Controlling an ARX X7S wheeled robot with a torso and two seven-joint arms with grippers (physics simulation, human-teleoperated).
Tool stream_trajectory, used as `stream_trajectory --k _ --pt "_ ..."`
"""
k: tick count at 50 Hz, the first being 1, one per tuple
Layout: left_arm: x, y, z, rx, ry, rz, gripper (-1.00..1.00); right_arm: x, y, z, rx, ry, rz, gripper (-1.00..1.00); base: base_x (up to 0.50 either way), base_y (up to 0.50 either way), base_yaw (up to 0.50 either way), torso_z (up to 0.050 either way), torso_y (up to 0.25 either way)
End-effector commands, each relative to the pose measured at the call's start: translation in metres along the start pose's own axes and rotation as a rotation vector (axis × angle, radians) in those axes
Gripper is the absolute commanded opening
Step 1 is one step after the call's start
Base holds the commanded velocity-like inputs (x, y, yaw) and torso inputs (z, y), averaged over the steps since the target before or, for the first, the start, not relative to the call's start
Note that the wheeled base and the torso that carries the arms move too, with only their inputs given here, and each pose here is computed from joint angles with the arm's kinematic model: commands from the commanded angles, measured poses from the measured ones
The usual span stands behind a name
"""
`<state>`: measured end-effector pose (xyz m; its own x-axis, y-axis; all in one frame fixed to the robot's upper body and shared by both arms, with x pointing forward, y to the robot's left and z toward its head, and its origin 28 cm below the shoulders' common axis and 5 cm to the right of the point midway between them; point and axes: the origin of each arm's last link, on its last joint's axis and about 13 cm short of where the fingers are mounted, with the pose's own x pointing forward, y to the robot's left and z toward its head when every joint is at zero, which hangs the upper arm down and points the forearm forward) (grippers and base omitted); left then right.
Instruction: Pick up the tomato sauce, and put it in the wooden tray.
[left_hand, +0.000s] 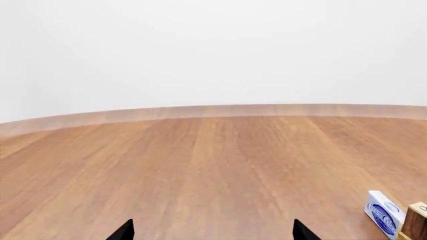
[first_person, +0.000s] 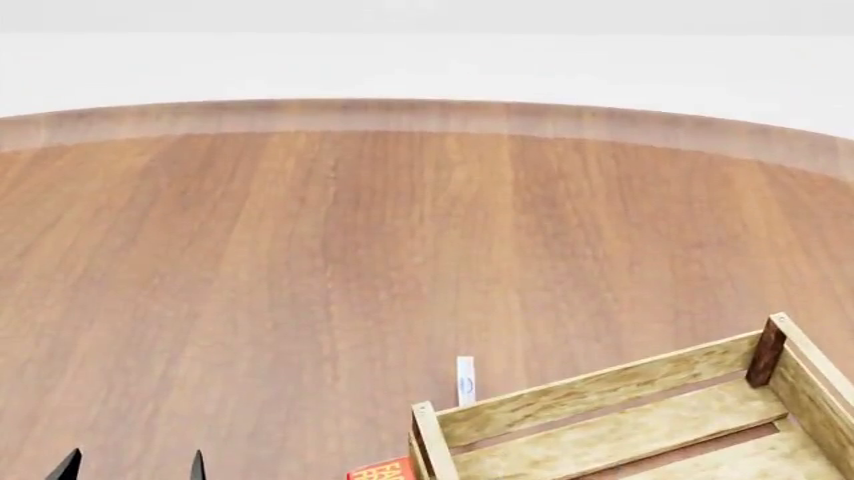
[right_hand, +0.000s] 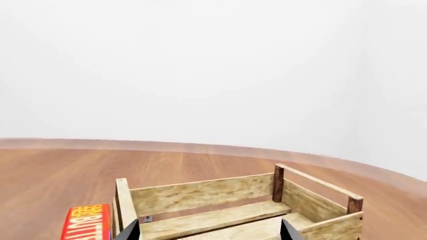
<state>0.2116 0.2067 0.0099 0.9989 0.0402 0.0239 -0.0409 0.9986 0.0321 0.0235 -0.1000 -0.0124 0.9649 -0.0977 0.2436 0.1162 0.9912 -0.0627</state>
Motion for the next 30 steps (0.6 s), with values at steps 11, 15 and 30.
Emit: stream_trajectory --k 11,15,30 --pt "0.001 -0.001 -0.001 0.005 -0.002 0.004 1.0 -0.012 0.004 -0.018 0.018 0.059 -0.034 1.0 0.0 0.0 0.0 0.0 0.0" --pt "0.001 -0.001 0.0 0.004 -0.001 0.005 1.0 -0.009 0.007 -0.024 0.015 0.093 -0.022 1.0 0.0 0.0 0.0 0.0 0.0" --pt "0.0 -0.001 0.001 0.006 -0.002 0.005 1.0 -0.011 0.012 -0.039 -0.004 0.161 0.013 1.0 0.0 0.0 0.0 0.0 0.0"
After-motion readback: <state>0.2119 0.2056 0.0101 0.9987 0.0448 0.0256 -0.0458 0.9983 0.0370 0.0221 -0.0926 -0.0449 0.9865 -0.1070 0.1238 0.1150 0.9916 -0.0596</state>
